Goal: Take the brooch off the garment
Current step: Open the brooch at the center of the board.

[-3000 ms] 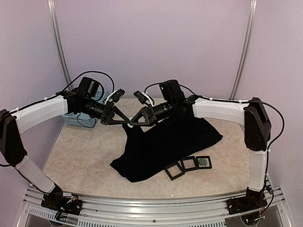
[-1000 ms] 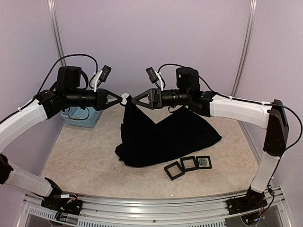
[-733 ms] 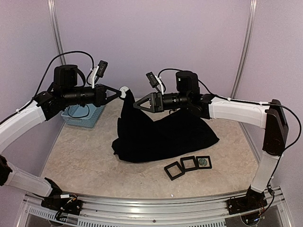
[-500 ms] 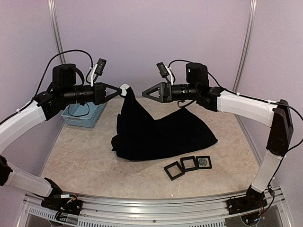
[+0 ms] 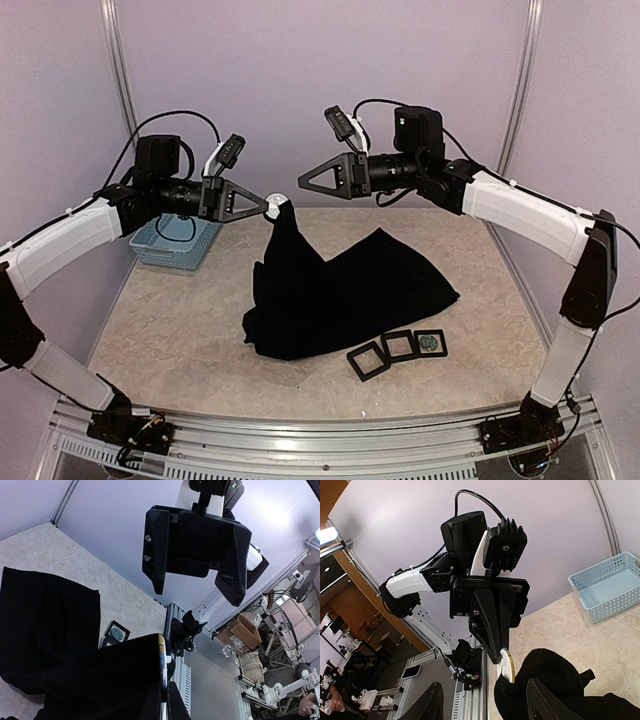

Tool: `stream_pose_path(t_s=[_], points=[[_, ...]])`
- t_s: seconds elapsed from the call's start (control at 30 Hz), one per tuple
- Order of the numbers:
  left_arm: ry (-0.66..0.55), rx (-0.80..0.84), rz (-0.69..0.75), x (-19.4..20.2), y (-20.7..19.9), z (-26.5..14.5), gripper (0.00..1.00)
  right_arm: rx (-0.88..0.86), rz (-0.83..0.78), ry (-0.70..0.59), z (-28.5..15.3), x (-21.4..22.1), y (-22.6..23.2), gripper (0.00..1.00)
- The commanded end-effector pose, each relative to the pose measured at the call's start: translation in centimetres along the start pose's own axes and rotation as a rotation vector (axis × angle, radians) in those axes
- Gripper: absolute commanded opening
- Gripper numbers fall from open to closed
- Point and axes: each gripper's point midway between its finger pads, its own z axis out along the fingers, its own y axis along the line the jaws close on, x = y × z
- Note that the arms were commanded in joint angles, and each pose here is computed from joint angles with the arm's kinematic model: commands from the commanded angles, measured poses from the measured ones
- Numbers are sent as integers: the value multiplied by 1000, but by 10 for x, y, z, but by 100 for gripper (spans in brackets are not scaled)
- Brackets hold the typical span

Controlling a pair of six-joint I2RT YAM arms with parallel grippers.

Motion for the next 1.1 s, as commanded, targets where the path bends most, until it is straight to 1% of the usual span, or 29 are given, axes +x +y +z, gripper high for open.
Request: stream_pose_path(t_s=[0.0,0.3,0.43,0.5,0.67,0.9,1.07], points=[[62,144,-24,3,-23,4,0,-69,78,75,16,32,-2,57],[111,183,-70,15,-22,12,0,-127,154,147,42,66,-5,52],[106,170,-69,14,-20,12,0,-131,172,162,43,75,-6,42],[103,162,-68,14,-19,12,0,-137,170,155,43,76,-5,38],[100,157,-69,15,-18,11,0,-168,196,132,39,80,0,35],[106,163,-73,17,-21,11,0,-175,200,89,36,72,5,30],[111,161,-76,19,-21,11,0,-196,206,69,36,67,9,29]])
